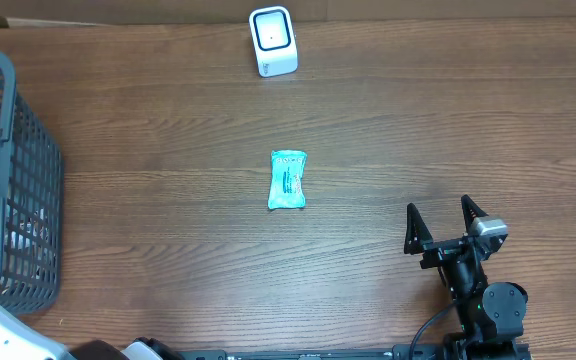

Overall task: Scan the item barcode
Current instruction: 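Reach into the basket and grasp the green-lidded jar with left gripper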

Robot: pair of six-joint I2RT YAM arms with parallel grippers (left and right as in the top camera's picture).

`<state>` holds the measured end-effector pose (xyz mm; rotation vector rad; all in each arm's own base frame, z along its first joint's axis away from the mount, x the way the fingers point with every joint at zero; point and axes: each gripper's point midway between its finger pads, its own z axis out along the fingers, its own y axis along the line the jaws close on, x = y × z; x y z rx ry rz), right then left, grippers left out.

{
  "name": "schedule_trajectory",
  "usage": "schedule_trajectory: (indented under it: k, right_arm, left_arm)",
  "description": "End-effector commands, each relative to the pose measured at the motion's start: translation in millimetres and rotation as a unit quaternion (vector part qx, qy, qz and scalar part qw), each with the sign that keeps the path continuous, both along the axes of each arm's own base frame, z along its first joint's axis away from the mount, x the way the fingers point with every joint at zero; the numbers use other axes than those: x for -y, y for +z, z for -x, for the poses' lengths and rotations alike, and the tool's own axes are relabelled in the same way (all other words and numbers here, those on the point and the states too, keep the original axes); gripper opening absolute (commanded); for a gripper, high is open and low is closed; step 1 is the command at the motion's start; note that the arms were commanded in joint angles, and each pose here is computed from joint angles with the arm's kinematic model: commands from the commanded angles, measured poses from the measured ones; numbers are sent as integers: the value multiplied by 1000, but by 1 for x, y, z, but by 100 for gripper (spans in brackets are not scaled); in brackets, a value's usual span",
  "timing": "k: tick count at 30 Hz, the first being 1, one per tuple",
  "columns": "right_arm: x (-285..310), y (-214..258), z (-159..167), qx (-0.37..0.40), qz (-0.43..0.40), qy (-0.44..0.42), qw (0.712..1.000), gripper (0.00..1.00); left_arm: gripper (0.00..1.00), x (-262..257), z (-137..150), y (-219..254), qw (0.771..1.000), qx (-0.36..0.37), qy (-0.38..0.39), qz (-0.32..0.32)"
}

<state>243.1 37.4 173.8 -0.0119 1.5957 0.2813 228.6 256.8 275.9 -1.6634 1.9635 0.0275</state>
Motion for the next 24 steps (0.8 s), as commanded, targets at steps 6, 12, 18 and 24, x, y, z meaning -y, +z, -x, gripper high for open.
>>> schedule_trajectory:
  k: [6, 12, 18, 24]
  right_arm:
    - [2, -2, -1, 0, -2, -6, 1000, 100]
    - [2, -2, -1, 0, -2, -6, 1000, 100]
    - [2, -2, -1, 0, -2, -6, 1000, 100]
    - [2, -2, -1, 0, -2, -6, 1000, 100]
  left_arm:
    - [97, -55, -31, -57, 990, -70, -118, -38]
    - [100, -80, -50, -111, 979, -108, -169, -32]
    - [100, -96, -66, -149, 972, -126, -195, -32]
    - [100, -88, -80, -188, 956, -153, -250, -14]
